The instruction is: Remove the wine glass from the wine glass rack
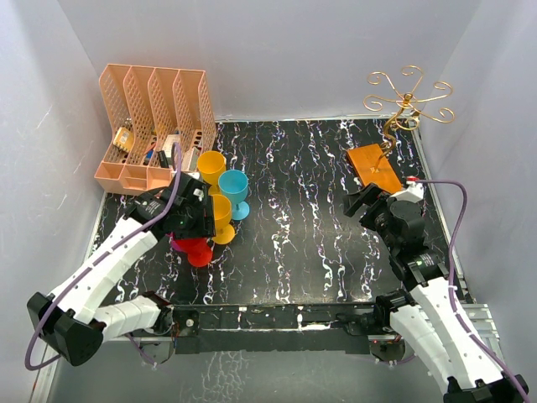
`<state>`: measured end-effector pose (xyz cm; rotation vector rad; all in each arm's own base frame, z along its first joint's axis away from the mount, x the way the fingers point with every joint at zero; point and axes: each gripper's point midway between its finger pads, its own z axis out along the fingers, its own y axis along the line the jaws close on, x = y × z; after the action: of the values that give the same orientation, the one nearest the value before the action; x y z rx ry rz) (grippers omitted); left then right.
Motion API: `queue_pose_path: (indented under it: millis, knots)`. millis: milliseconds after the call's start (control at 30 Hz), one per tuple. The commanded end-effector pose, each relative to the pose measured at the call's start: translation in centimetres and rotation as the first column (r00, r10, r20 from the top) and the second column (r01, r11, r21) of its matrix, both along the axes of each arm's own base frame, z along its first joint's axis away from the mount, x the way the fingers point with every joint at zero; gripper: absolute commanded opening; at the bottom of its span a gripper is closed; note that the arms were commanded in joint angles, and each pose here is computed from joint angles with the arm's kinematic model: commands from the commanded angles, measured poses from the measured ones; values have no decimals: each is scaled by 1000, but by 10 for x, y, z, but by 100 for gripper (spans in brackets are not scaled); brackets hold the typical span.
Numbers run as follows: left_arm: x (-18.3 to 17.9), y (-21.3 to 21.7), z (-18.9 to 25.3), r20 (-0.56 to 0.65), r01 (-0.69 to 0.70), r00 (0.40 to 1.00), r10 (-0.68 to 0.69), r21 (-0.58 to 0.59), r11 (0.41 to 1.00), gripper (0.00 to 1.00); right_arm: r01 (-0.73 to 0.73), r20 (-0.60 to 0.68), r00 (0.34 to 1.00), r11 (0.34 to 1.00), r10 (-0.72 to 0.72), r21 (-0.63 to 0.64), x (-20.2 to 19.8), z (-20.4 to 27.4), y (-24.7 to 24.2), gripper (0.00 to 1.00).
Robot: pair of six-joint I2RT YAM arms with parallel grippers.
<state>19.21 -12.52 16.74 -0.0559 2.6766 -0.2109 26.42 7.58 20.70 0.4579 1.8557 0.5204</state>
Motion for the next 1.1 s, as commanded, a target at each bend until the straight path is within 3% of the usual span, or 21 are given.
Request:
queue_pose_path:
  millis: [0, 233, 367, 567, 833, 1067]
  knots:
    - [1, -5, 22, 60, 14, 998, -11, -55, 998, 60, -69, 98, 992, 997, 73, -42, 2, 37, 8, 99]
    - [13, -9, 53, 201, 28, 980, -4, -118, 993, 76, -137, 85, 986, 988, 143, -69, 1, 41, 17, 99]
    - [27, -19, 82, 352, 58, 936, 24, -220, 974, 91, -294, 73, 950, 948, 304, -122, -4, 54, 38, 99]
    - [43, -41, 155, 616, 205, 782, 92, -395, 895, 97, -407, 113, 899, 902, 424, -146, -5, 100, 57, 99]
    - [49, -29, 260, 834, 306, 544, 96, -303, 903, 97, -276, 249, 907, 925, 341, -261, -14, 193, 31, 99]
    - [32, -16, 316, 897, 349, 414, 152, -311, 884, 97, -172, 372, 877, 923, 303, -345, -37, 259, 9, 99]
